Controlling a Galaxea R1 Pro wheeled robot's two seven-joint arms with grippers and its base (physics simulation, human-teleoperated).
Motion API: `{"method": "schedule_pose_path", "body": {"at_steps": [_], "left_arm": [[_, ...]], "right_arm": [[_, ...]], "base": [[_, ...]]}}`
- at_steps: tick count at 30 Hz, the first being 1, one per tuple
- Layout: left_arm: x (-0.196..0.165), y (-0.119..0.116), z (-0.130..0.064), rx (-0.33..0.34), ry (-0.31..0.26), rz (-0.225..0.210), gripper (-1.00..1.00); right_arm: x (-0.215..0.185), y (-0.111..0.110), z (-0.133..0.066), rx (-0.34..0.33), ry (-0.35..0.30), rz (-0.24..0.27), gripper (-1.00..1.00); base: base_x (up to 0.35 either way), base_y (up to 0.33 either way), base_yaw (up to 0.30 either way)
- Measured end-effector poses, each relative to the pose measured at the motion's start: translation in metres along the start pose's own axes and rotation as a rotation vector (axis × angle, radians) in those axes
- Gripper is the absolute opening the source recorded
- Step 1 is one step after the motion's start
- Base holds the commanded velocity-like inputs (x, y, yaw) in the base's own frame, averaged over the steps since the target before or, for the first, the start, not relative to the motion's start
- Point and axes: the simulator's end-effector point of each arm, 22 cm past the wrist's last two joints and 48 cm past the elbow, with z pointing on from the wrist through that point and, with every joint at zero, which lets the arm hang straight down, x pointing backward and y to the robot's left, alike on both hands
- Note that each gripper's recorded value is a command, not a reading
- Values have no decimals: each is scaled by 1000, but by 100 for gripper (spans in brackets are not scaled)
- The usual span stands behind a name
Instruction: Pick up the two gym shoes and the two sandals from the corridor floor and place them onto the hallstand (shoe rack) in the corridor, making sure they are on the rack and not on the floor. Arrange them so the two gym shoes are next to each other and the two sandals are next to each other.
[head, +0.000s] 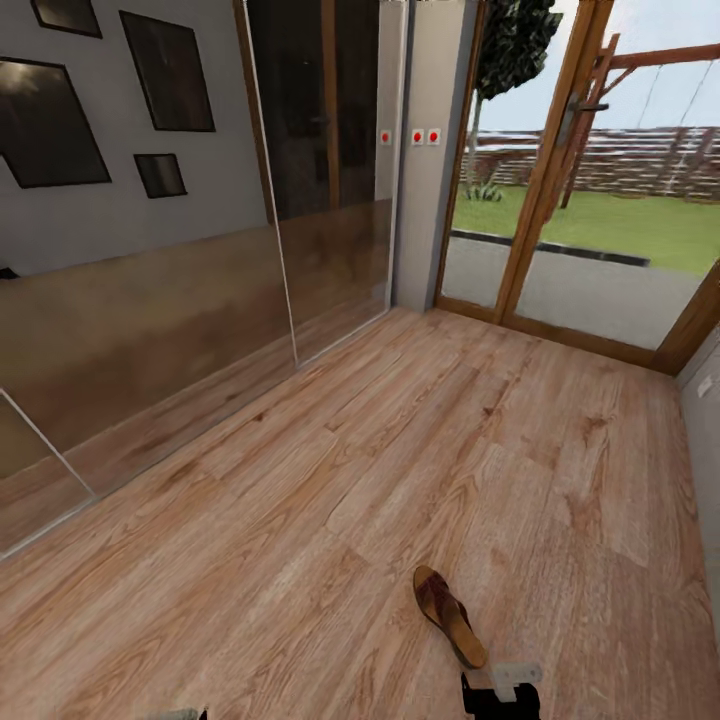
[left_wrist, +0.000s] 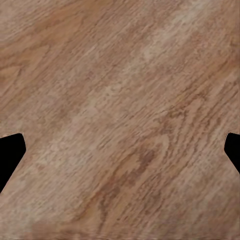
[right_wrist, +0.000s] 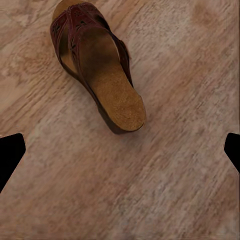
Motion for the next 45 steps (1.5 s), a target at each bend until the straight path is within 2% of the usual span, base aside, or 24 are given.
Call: {"method": "schedule_pose_path", "body": {"at_steps": [4,9,13,17,23,27,31,36,45], "left_arm": [[-3,2,2,-1,-1,4,100],[-17,14,7,-11,-15,17,100],[-49,16,21,-9,-54,25,100],[-83,14,37,-3,-78,22,100],[-118,6,56,13,-64,14,100],[-149,-3,70,31,-50,32,100],[-177,-12,80,51,-43,68,100],[-208,-22,88,68,-44,120,100],[-221,-33,92,82,-32,137,100]], "right_arm": [[-9,-5,2,7,-19,-2,100],[-43,-16,10,19,-93,-25,100],[-73,-18,15,12,-157,-80,100],[-92,-16,17,-2,-188,-160,100],[-108,-15,20,-8,-201,-246,100],[-121,-16,22,-4,-214,-278,100],[-126,-10,22,-33,-218,-295,100],[-124,7,22,-110,-209,-310,100],[-121,19,20,-169,-200,-322,100]], "base": [[-236,0,0],[-91,0,0],[-33,0,0],[-13,0,0],[-6,0,0],[-2,0,0],[0,0,0],[0,0,0],[0,0,0]]}}
